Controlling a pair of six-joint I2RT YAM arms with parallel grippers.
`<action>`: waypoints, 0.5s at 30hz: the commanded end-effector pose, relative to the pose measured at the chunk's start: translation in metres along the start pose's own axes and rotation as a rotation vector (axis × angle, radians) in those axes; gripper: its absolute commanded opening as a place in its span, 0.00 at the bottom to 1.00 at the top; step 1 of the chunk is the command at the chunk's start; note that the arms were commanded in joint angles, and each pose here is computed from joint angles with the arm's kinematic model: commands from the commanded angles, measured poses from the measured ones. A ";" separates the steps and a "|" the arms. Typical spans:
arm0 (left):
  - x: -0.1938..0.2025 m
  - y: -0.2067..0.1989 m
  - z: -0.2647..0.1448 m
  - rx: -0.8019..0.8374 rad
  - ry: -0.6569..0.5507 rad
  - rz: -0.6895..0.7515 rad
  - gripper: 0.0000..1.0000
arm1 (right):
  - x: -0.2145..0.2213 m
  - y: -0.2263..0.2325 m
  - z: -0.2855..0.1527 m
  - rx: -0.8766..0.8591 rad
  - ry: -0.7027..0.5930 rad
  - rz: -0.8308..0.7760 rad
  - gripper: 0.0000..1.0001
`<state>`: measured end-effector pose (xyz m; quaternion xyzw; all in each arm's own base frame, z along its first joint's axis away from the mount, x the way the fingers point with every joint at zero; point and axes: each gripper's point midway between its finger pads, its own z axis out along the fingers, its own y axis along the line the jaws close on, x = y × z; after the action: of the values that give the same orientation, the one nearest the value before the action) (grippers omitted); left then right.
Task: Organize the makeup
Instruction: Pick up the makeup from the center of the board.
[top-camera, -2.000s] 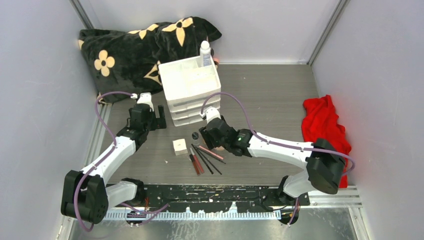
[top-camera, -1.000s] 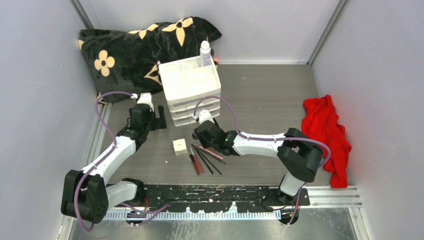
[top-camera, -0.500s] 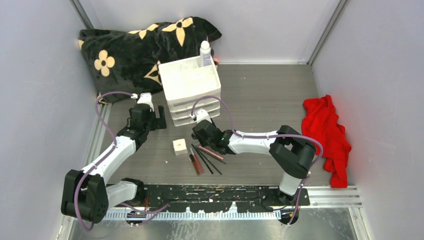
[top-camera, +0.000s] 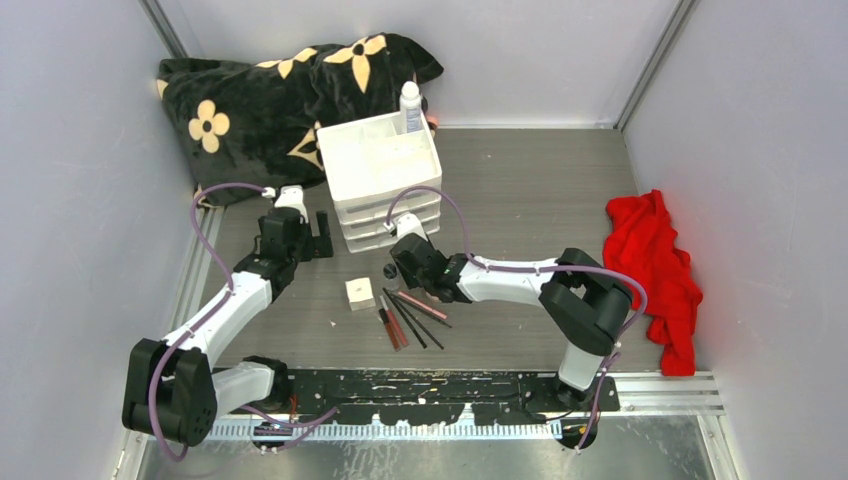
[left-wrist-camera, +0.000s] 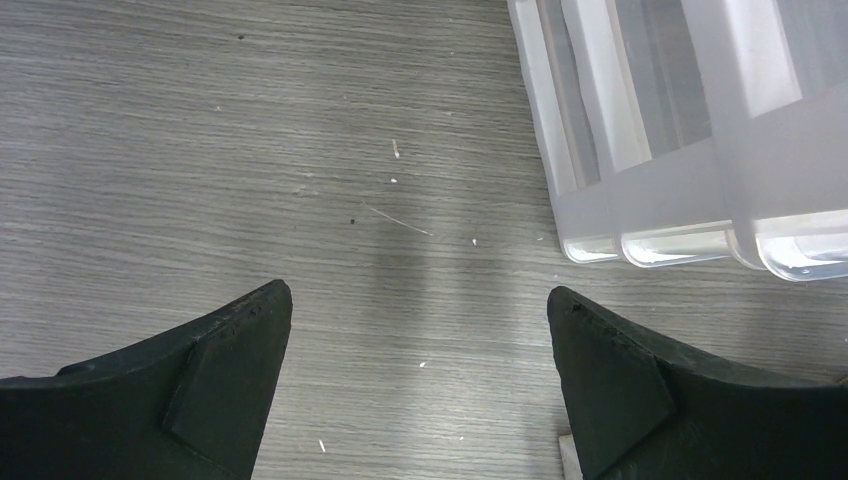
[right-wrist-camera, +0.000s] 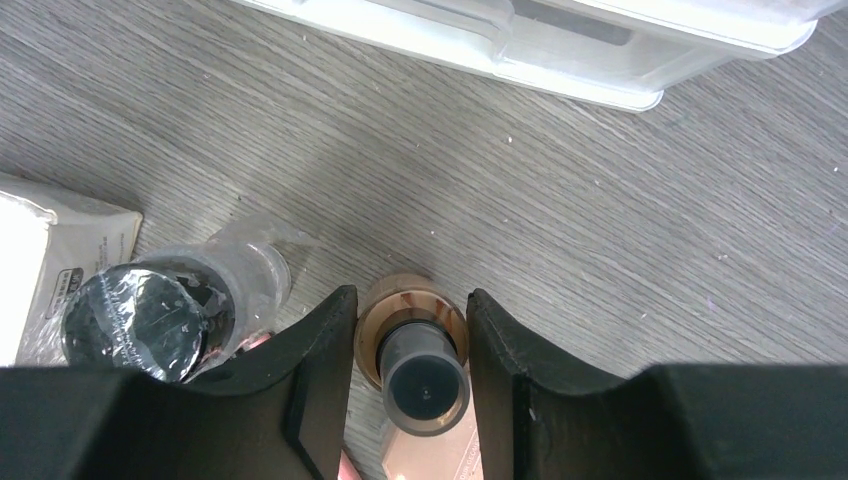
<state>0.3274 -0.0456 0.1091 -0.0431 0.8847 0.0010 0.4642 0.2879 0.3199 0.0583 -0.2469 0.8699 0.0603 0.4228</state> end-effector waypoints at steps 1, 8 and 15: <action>-0.014 -0.003 0.000 0.005 -0.046 -0.016 0.98 | -0.059 -0.006 -0.028 0.011 -0.115 0.040 0.03; -0.014 -0.004 0.000 0.010 -0.044 -0.016 0.98 | -0.127 -0.017 -0.073 -0.014 -0.212 0.072 0.03; -0.014 -0.005 0.000 0.013 -0.044 -0.017 0.98 | -0.204 -0.045 -0.108 0.011 -0.334 0.111 0.03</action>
<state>0.3274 -0.0456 0.1082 -0.0430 0.8854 0.0014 0.4629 0.3213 0.3354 0.2165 -0.2123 0.8291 0.1058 0.5062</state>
